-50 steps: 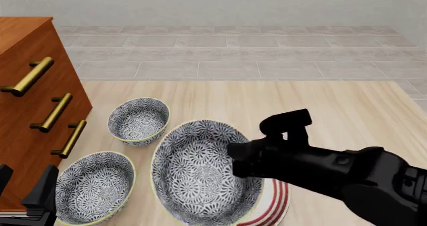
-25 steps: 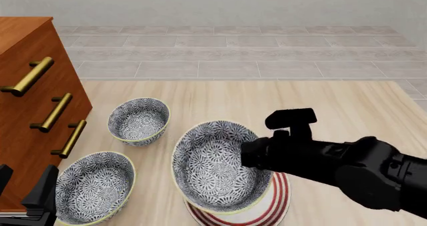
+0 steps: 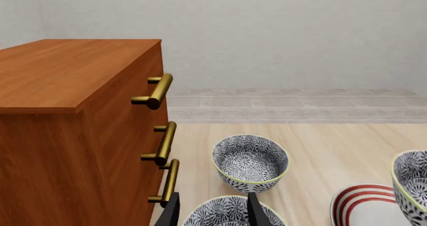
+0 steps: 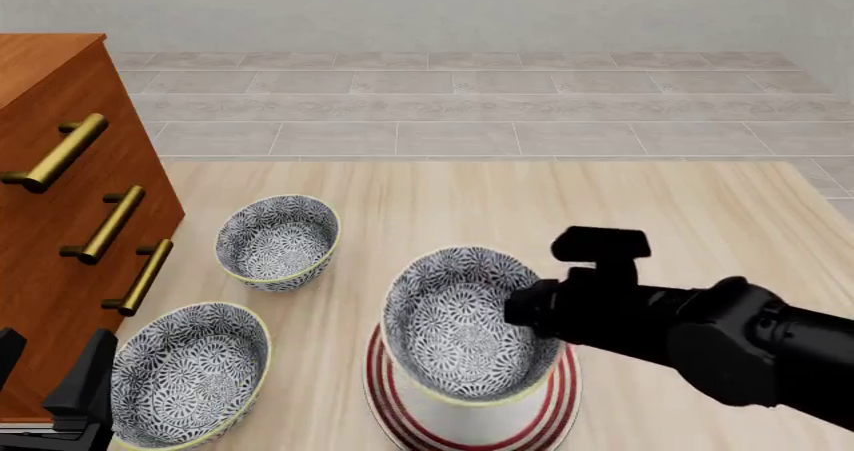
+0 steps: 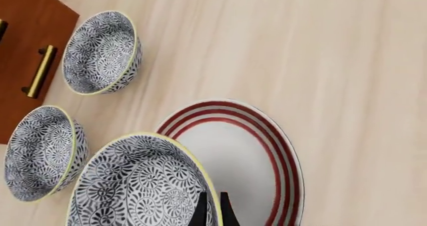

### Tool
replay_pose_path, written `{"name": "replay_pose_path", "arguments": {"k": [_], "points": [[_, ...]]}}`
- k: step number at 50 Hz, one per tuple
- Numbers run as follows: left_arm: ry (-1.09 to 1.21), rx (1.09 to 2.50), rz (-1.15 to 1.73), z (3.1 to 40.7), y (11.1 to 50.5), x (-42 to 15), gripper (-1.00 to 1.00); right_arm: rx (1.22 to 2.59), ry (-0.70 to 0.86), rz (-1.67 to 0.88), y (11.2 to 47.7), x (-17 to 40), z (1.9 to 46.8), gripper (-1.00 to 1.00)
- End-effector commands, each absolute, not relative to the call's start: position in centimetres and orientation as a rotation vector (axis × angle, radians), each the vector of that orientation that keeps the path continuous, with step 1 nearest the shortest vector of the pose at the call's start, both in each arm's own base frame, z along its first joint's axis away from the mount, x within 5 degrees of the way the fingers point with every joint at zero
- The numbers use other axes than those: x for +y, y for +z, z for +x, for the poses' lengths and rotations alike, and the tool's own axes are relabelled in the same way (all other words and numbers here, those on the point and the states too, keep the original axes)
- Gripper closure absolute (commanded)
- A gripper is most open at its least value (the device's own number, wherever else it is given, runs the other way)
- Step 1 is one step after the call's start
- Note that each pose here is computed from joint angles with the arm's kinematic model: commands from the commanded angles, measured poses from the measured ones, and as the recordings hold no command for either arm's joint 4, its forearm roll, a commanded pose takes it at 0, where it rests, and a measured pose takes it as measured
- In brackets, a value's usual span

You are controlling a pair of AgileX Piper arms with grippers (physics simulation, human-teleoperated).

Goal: Put the bowl at the front on the plate.

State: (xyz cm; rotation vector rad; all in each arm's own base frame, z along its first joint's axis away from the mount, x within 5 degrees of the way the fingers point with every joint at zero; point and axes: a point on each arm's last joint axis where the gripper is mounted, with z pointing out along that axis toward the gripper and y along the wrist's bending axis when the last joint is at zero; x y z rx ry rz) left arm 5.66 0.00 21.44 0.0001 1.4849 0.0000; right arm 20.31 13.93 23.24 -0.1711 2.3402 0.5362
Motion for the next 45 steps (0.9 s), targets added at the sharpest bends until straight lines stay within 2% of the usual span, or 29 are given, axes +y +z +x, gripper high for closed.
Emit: {"name": "replay_pose_path", "arguments": {"k": [1, 28, 45], "points": [[0.0, 1.485, 0.0, 5.7, 21.4, 0.0, -1.0, 2.356, 0.517, -0.08, 22.1, 12.8, 21.1, 1.0], [0.0, 1.485, 0.0, 5.7, 21.4, 0.0, -1.0, 2.398, 0.513, -0.017, 17.4, 12.6, 21.3, 1.0], [0.0, 1.485, 0.0, 5.7, 21.4, 0.0, -1.0, 2.409, 0.5, -0.026, 16.7, 12.6, 21.4, 1.0]]}}
